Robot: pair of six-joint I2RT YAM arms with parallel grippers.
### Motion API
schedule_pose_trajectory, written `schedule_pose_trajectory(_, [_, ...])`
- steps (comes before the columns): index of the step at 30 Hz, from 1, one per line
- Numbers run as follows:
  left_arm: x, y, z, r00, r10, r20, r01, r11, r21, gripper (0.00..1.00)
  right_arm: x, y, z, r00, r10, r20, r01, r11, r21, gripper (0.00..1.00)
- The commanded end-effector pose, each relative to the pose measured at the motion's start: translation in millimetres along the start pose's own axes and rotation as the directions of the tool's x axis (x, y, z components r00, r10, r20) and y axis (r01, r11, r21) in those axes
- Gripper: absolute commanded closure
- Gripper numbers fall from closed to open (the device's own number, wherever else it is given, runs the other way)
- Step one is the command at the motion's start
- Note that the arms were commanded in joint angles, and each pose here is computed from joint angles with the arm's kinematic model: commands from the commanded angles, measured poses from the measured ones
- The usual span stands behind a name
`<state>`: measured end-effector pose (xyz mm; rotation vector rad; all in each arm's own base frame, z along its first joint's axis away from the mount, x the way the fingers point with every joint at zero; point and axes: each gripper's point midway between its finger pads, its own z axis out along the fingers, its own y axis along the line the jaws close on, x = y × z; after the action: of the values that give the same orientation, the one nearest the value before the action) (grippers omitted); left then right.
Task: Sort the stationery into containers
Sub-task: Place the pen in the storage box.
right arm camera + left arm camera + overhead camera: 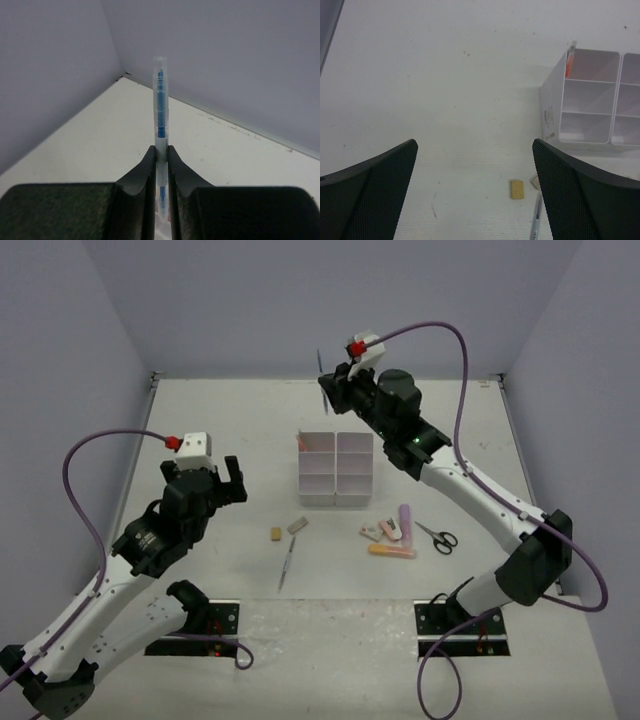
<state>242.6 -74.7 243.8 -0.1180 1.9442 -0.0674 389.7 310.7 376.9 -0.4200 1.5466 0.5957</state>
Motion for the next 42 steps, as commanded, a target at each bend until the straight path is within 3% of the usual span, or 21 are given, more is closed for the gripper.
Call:
schedule_pose_trajectory(1, [-6.7, -9.1, 0.1, 1.0, -0.005, 0.019, 0.004, 0.999, 0.053, 0.0, -7.1, -4.9, 22.9, 0.944, -0.171, 0.283, 0.178, 0.984, 0.001, 1.0])
schedule_pose_trajectory(8, [-4.9, -17.4, 1.1, 1.0, 0.009, 0.009, -0.01, 0.995, 0.095, 0.0, 17.3, 4.9, 19.5, 0.927, -0.104, 0.361, 0.139, 0.988, -0.07, 1.0])
schedule_pose_trajectory(16, [-3.7, -22.7, 0.4, 1.0, 0.012, 0.005, -0.013, 0.992, 0.127, 0.0, 85.1, 14.9, 15.0, 0.965, -0.009, 0.262, 0.056, 0.983, -0.174, 1.0])
schedule_pose_trajectory(24, [5.7, -29.0, 7.3, 0.999, 0.042, -0.033, -0.037, 0.99, 0.139, 0.0, 120.1, 13.1, 20.0, 0.975, -0.071, 0.21, 0.111, 0.977, -0.183, 1.0])
schedule_pose_trajectory(42, [7.1, -35.6, 6.6, 0.998, 0.053, -0.039, -0.045, 0.983, 0.177, 0.0, 155.1, -1.5, 43.0, 0.977, -0.152, 0.146, 0.171, 0.977, -0.128, 0.98])
